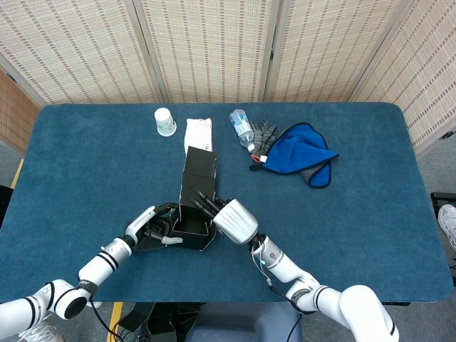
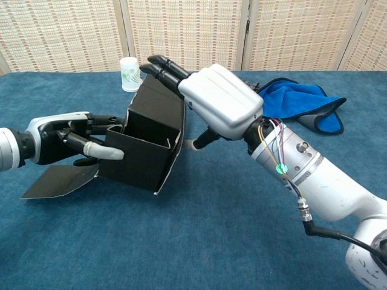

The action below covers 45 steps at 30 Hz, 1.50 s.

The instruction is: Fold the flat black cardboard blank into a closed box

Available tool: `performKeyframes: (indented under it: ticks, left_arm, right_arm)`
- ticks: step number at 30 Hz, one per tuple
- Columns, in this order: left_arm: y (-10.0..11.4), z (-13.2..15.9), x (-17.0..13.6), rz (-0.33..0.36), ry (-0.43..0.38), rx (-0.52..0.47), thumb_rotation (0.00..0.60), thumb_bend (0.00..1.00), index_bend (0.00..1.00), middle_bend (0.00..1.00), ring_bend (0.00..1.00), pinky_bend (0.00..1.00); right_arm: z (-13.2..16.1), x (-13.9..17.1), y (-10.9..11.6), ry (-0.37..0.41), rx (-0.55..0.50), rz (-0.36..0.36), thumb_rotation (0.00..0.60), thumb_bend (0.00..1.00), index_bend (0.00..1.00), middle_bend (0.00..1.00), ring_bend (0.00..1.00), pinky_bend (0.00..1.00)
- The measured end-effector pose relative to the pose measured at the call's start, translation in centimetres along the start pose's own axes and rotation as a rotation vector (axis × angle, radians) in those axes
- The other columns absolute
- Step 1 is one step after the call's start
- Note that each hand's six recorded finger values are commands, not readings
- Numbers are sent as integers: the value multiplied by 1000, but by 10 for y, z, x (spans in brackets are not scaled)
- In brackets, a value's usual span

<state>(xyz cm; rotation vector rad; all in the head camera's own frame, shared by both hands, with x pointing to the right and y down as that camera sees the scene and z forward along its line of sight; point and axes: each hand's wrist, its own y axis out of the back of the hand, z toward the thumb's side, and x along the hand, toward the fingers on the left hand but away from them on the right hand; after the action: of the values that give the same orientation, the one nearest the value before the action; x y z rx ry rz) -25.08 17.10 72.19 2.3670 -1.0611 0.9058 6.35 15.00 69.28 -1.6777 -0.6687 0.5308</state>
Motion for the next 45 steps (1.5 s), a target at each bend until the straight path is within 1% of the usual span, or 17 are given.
performKeyframes:
  ticks: [5,9,13,20,24,33,34,37,42,45]
  left_arm:
    - [-2,-9,2,-1,2,38,600,103,254,261,665,881]
    - [0,-17,4,2,0,94,600,104,252,252,663,881]
    - [3,-23,3,10,3,116,600,103,247,242,661,880]
    - [11,-32,-1,18,20,137,600,103,237,219,650,877]
    - [13,-34,-3,24,22,120,600,103,236,219,649,877]
    - [14,-39,-7,16,30,128,600,103,232,209,648,877]
    - [14,-40,-7,14,31,129,600,103,231,207,648,877]
    - [13,-40,-7,9,32,127,600,103,229,204,648,877]
    - [13,-42,-8,7,36,127,600,103,226,201,648,877]
    - [12,-42,-9,6,37,124,600,103,226,201,648,877]
  right_arm:
    - [4,0,-9,32,10,39,600,0,0,0,546,971]
    - [10,1,-18,58,14,69,600,0,0,0,546,972]
    - [17,0,-23,75,8,82,600,0,0,0,546,971]
    - [23,-4,-24,92,6,76,600,0,0,0,545,971]
    - [26,-7,-23,101,9,60,600,0,0,0,541,972]
    - [29,-11,-19,116,2,38,600,0,0,0,496,962]
    - [29,-12,-19,115,1,39,600,0,0,0,496,957]
    - [29,-13,-21,113,2,53,600,0,0,0,478,887]
    - [30,-16,-19,106,-13,52,600,0,0,0,476,878]
    - [31,-19,-17,111,-3,54,600,0,0,0,476,878]
